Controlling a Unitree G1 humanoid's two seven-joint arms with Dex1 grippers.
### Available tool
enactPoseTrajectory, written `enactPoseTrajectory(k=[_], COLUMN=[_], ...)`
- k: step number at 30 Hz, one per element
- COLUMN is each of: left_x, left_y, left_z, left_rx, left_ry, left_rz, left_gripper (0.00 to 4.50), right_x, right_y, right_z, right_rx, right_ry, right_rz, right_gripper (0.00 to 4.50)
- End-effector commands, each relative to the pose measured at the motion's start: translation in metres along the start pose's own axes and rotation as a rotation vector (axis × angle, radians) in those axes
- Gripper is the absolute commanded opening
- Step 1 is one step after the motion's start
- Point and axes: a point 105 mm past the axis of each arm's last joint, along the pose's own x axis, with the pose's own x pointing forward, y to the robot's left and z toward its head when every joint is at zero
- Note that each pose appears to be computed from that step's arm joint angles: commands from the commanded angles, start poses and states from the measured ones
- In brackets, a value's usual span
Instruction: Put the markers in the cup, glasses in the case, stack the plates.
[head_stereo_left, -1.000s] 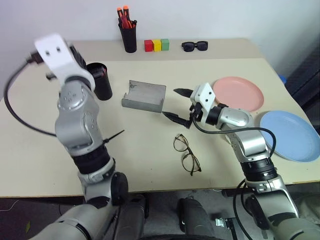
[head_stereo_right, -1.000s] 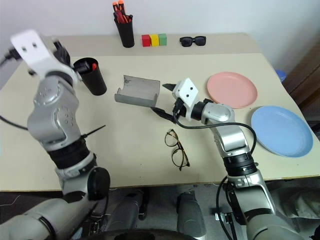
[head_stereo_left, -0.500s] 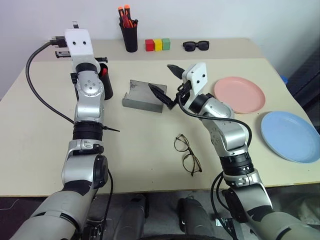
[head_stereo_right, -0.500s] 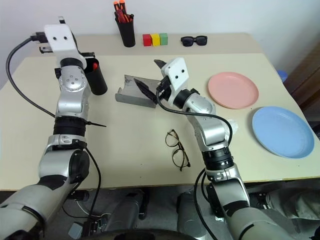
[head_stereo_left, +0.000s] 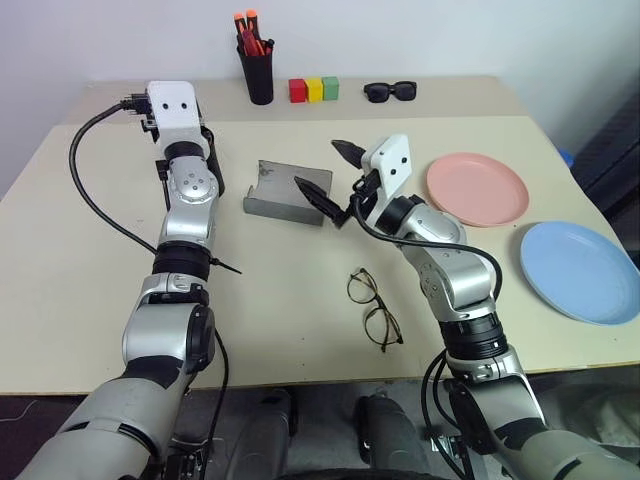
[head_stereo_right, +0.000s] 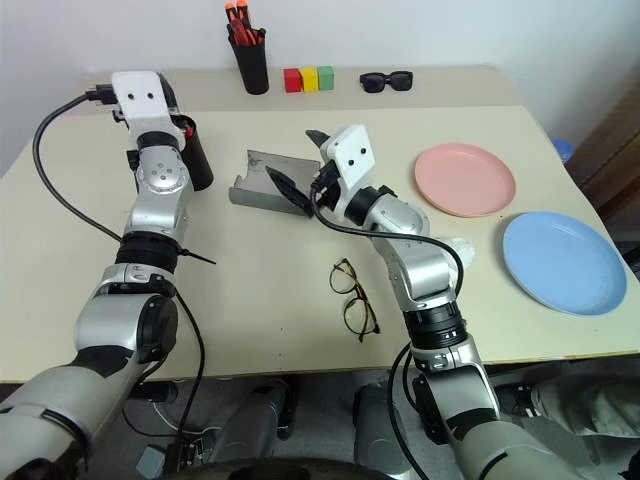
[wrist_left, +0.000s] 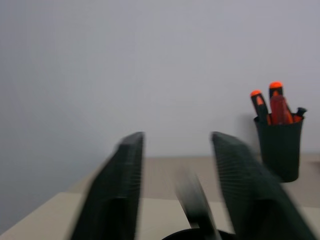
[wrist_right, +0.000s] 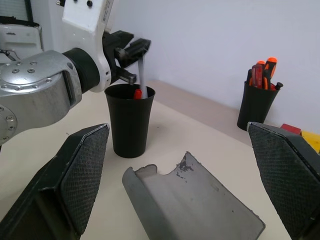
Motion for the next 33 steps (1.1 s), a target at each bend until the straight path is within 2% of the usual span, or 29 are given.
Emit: enactPoseTrajectory(k=[1, 5, 8, 10, 13, 14, 15, 16, 17, 20, 25, 29, 33], left_x=[0.009, 0.009, 0.01, 0.006, -0.01, -0.019, -0.027, -0.034, -0.043, -0.063, -0.085, -0.091, -0.098], left_y=[0.007, 0.01, 0.006, -0.006, -0.029, -0.035, -0.039, -0.041, -0.043, -0.046, -0.051, -0.058, -0.06], left_z=[0.024, 0.026, 0.038, 0.05, 0.062, 0.063, 0.059, 0.055, 0.05, 0.034, 0.004, -0.019, -0.039], left_rx=[-0.028, -0.038, -0.118, -0.193, -0.292, -0.261, -0.212, -0.169, -0.121, -0.065, -0.037, -0.051, 0.035], left_ry=[-0.076, -0.079, -0.105, -0.129, -0.108, -0.084, -0.051, -0.015, 0.03, 0.169, 0.395, 0.515, 0.599], left_rz=[0.043, 0.059, 0.007, -0.132, -0.459, -0.576, -0.673, -0.748, -0.827, -1.006, -1.174, -1.252, -1.356], left_gripper=[2.75, 2.75, 2.75, 2.75, 3.59, 3.59, 4.26, 4.25, 4.43, 4.43, 4.43, 4.43, 4.43], right_x=[0.002, 0.002, 0.0, -0.005, -0.022, -0.029, -0.036, -0.042, -0.048, -0.062, -0.078, -0.094, -0.107], right_y=[0.007, 0.007, 0.006, 0.0, -0.004, -0.006, -0.009, -0.012, -0.015, -0.021, -0.029, -0.025, -0.015], right_z=[0.018, 0.018, 0.018, 0.016, 0.012, 0.01, 0.008, 0.007, 0.005, 0.0, -0.003, -0.006, -0.008], right_rx=[-0.013, -0.014, -0.029, -0.052, -0.099, -0.113, -0.123, -0.131, -0.141, -0.16, -0.179, -0.177, -0.149], right_ry=[-0.068, -0.067, -0.058, -0.037, 0.028, 0.057, 0.085, 0.108, 0.133, 0.201, 0.275, 0.337, 0.378], right_rz=[0.027, 0.03, 0.034, 0.043, 0.119, 0.145, 0.162, 0.175, 0.19, 0.229, 0.263, 0.319, 0.362], right_gripper=[4.5, 4.5, 4.5, 4.5, 4.5, 4.5, 4.5, 4.5, 4.5, 4.5, 4.5, 4.5, 4.5])
